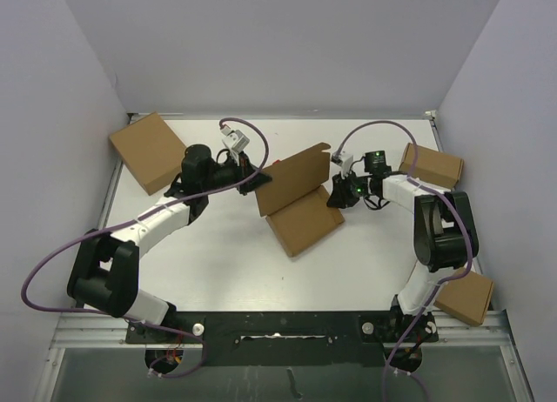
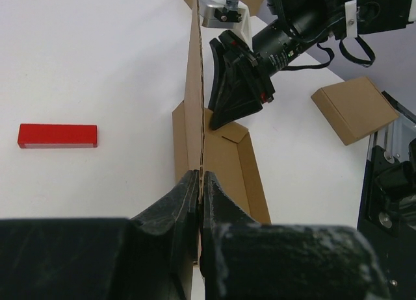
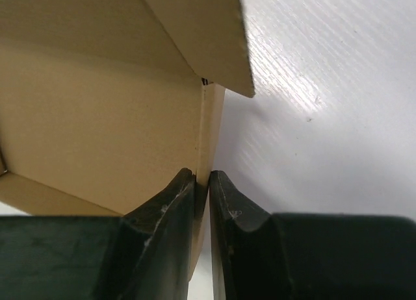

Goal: Fold the paper box

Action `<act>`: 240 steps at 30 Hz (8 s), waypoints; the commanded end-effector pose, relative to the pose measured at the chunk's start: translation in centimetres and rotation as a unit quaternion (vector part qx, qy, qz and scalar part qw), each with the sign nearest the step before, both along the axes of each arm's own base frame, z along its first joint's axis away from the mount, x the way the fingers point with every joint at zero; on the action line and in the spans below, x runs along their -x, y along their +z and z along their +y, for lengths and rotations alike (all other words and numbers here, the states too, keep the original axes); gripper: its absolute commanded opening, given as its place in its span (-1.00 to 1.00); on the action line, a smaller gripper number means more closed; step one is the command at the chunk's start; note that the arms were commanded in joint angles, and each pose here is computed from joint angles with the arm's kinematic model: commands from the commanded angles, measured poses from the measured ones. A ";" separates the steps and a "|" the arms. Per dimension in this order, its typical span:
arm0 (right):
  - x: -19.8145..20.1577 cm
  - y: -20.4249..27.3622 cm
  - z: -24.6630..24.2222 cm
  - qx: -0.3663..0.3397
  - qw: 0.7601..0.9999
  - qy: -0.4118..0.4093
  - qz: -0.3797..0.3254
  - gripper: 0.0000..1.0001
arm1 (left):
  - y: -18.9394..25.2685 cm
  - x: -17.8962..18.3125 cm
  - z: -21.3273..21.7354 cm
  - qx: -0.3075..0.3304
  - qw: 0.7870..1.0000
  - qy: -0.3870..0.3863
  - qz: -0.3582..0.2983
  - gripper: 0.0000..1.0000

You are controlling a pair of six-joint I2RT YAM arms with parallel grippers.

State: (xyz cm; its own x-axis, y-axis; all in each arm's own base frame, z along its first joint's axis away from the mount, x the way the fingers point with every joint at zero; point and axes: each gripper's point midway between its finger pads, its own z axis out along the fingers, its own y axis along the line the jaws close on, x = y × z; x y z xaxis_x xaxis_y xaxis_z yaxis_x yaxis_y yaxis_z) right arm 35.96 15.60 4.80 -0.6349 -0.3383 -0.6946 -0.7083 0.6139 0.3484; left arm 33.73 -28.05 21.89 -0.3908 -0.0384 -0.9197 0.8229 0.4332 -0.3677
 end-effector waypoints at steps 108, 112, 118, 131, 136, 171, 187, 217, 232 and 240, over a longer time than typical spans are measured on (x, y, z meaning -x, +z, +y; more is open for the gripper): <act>-2.3 1.1 -3.8 0.190 0.979 -0.015 -0.070 -0.34 | 0.4 1.4 -1.0 0.048 0.997 0.034 0.046 -1.00; -2.9 1.2 -3.7 0.192 0.978 -0.029 -0.079 -0.36 | 0.4 1.4 -1.1 0.048 0.997 0.032 0.048 -1.00; -3.1 1.4 -3.2 0.184 0.979 -0.032 -0.084 -0.38 | 0.3 1.3 -1.5 0.047 0.997 0.026 0.051 -1.00; -1.4 5.6 -3.4 0.123 0.987 0.017 -0.103 0.27 | 0.1 -0.1 -2.1 0.038 0.998 0.017 0.052 -1.00; 0.2 10.2 -6.1 0.045 0.990 0.014 -0.134 0.32 | 0.0 -1.0 -3.6 0.038 0.997 -0.030 0.065 -1.00; 0.2 12.0 -10.9 -0.010 0.989 -0.071 -0.131 0.33 | -1.0 -16.7 0.3 -0.062 0.955 0.257 0.137 0.19; 0.3 12.2 -10.8 -0.011 0.988 -0.070 -0.135 0.34 | -10.0 -14.5 1.6 -0.204 0.754 0.514 0.355 0.27; 0.4 12.4 -11.1 -0.010 0.987 -0.074 -0.143 0.34 | -19.4 -17.6 -3.2 -0.248 0.779 0.441 0.369 0.12; 0.4 12.8 -11.3 -0.012 0.986 -0.076 -0.150 0.35 | -18.1 -16.1 1.9 -0.317 0.768 0.446 0.333 -0.53; 0.5 12.8 -11.2 -0.015 0.986 -0.076 -0.149 0.35 | -16.0 -13.3 6.6 -0.371 0.768 0.447 0.269 -0.55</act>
